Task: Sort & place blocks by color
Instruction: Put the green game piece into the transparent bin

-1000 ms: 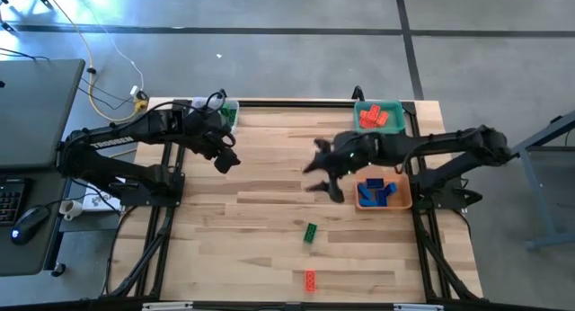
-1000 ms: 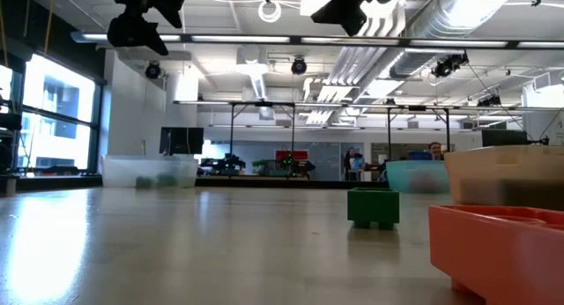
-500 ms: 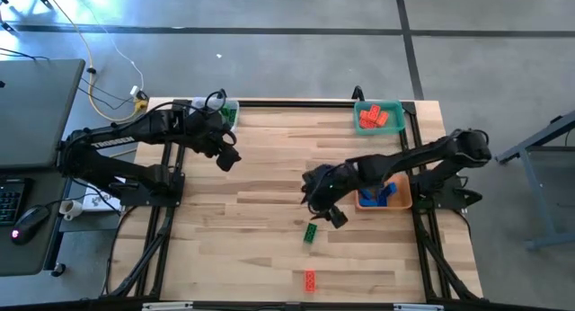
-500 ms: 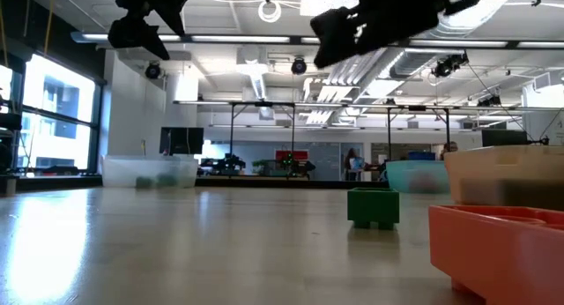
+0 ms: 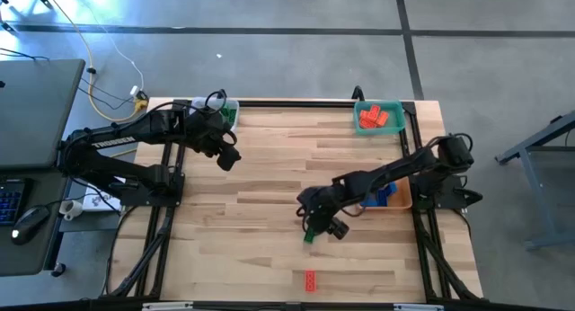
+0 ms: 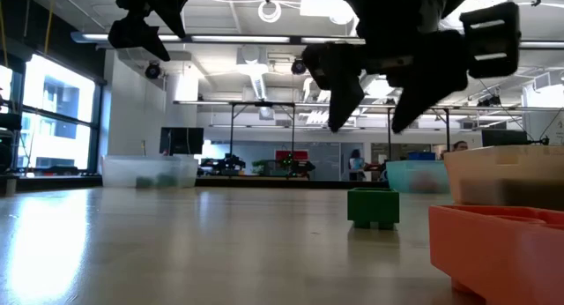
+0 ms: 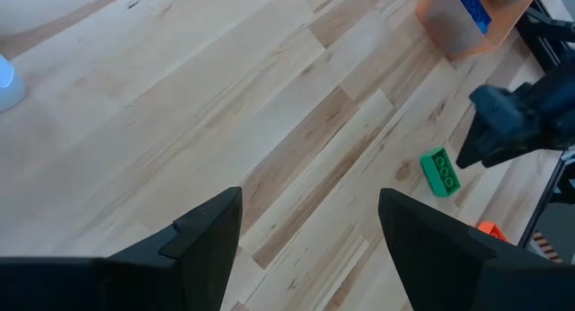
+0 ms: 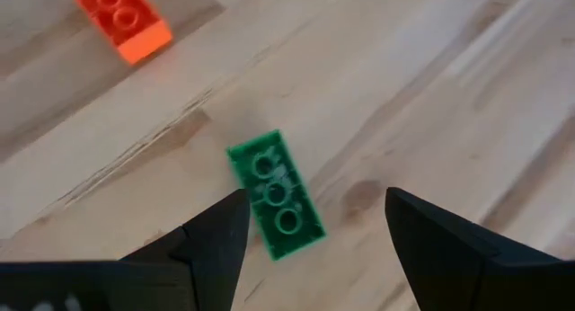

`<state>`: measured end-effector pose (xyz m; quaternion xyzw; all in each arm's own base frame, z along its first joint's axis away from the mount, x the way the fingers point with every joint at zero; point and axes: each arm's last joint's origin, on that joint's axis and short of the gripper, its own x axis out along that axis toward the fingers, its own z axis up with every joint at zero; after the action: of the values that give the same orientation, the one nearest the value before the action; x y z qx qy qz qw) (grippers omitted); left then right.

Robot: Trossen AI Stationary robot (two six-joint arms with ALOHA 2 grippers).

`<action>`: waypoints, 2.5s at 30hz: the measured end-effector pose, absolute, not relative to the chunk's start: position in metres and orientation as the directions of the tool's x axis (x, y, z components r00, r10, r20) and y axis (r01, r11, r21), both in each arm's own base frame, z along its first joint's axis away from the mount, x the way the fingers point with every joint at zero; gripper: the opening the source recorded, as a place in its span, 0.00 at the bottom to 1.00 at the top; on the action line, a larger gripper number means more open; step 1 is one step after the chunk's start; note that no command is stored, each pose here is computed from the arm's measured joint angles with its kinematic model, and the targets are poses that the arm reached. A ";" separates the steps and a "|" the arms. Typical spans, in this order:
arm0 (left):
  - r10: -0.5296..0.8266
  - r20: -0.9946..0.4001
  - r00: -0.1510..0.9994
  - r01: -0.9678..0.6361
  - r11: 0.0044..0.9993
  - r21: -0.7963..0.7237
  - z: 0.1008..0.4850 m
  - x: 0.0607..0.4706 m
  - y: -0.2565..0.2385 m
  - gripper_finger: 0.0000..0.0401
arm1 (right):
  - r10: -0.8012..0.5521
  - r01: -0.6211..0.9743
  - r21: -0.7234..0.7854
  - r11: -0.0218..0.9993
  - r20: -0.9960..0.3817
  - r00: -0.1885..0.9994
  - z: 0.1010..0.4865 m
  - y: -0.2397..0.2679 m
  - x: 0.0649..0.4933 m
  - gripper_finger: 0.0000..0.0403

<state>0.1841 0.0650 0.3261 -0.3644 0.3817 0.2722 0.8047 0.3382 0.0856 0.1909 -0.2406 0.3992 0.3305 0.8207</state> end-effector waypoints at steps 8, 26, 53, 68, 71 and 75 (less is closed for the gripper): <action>0.162 -0.812 0.560 -0.717 0.586 -0.377 0.326 0.184 0.065 0.62 | 0.318 -0.785 -0.145 0.602 -0.859 0.402 0.165 0.096 0.341 0.62; 0.162 -0.813 0.560 -0.717 0.586 -0.377 0.326 0.184 0.065 0.62 | 0.309 -0.799 -0.116 0.591 -0.882 0.357 0.140 0.098 0.347 0.62; 0.188 -0.813 0.551 -0.666 0.686 -0.293 0.326 0.184 0.066 0.62 | 0.202 -0.662 -0.112 0.741 -0.903 0.378 0.136 0.087 0.350 0.28; 0.237 -0.775 0.586 -0.501 0.857 -0.116 0.330 0.188 0.068 0.62 | -0.009 -0.424 -0.281 0.861 -0.842 0.539 0.201 0.012 0.395 0.28; 0.282 -0.736 0.616 -0.458 0.888 -0.043 0.335 0.189 0.070 0.62 | -0.030 -0.385 -0.292 0.875 -0.828 0.560 0.227 -0.006 0.404 0.28; 0.341 -0.669 0.660 -0.415 0.908 0.054 0.342 0.191 0.075 0.62 | -0.055 -0.301 -0.297 0.906 -0.789 0.612 0.263 -0.027 0.412 0.28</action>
<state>0.1910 0.0749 0.3420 -0.0516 0.3560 0.2079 0.9096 0.4120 -0.0270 0.2634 -0.2050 0.4346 0.0703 0.8741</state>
